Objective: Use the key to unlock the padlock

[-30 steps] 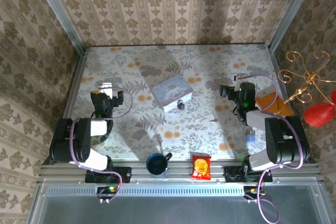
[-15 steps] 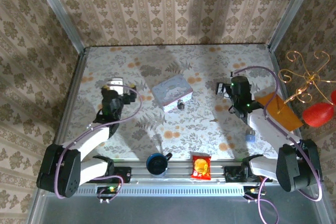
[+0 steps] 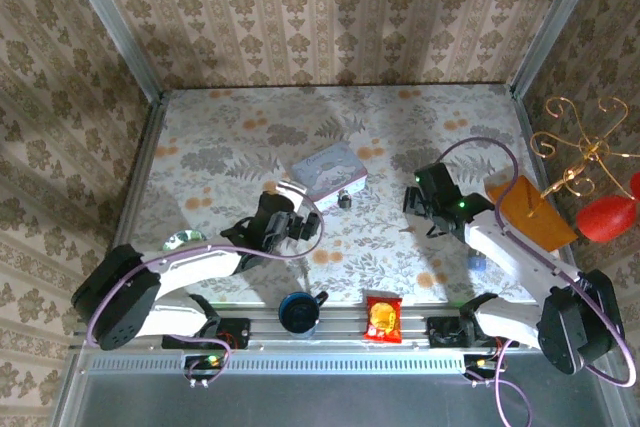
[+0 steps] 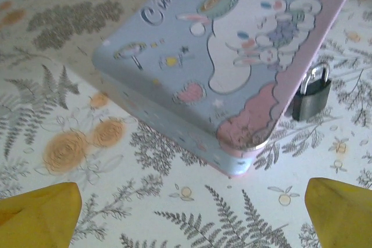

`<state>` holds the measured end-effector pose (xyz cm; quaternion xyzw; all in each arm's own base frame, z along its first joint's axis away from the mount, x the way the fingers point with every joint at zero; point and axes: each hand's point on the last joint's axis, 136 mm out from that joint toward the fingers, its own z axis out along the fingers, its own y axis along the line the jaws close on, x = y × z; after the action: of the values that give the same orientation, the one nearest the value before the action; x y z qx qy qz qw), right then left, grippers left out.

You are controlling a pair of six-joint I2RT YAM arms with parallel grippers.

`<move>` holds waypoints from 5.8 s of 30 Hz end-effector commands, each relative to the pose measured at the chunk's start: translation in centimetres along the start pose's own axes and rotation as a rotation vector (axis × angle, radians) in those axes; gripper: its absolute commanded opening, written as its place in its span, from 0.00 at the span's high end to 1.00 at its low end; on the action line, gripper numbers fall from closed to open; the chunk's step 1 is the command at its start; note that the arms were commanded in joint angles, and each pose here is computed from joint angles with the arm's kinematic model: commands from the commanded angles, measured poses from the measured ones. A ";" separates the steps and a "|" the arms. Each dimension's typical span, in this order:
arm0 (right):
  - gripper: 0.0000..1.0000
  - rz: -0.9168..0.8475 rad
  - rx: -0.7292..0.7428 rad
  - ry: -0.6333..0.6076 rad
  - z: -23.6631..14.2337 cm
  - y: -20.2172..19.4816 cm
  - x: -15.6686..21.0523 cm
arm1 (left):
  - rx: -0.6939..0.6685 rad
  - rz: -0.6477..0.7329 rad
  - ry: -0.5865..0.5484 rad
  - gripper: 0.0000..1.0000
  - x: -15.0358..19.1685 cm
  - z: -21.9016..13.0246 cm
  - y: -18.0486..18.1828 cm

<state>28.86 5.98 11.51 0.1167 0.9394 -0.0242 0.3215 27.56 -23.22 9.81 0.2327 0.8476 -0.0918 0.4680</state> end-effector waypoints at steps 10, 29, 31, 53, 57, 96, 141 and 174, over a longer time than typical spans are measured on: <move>0.23 0.086 -0.033 0.152 -0.3 -0.1 5.2 | -0.009 -0.036 0.050 0.00 0.4 3.9 -1.9; 0.54 -0.003 -0.016 0.306 2.5 1.9 8.5 | -0.140 -0.073 0.098 0.00 1.4 6.5 1.9; 0.56 -0.018 -0.009 0.311 2.8 2.1 8.3 | -0.137 -0.075 0.100 0.00 1.3 6.7 2.0; 0.73 -0.046 -0.017 0.305 5.8 3.0 6.8 | -0.116 -0.101 0.094 0.00 0.7 5.8 1.7; 0.77 -0.052 -0.027 0.308 6.0 3.3 6.6 | -0.118 -0.103 0.090 0.00 0.6 5.5 1.6; 1.00 -0.061 -0.457 0.170 -5.9 9.7 -1.2 | 0.432 -0.160 -0.201 0.07 -9.9 -0.8 -4.5; 1.00 -0.088 -0.949 0.048 -15.6 18.2 -6.7 | 0.697 0.315 -0.659 0.71 -14.6 -4.2 -13.3; 0.52 0.004 -0.867 0.067 -14.9 16.7 -6.3 | 0.181 0.584 -0.722 1.00 -14.8 -3.0 -8.2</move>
<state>29.23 23.55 27.17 -0.0527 0.8699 0.3823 0.3072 27.13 -35.42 21.48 0.4407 0.5585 -0.2272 0.6650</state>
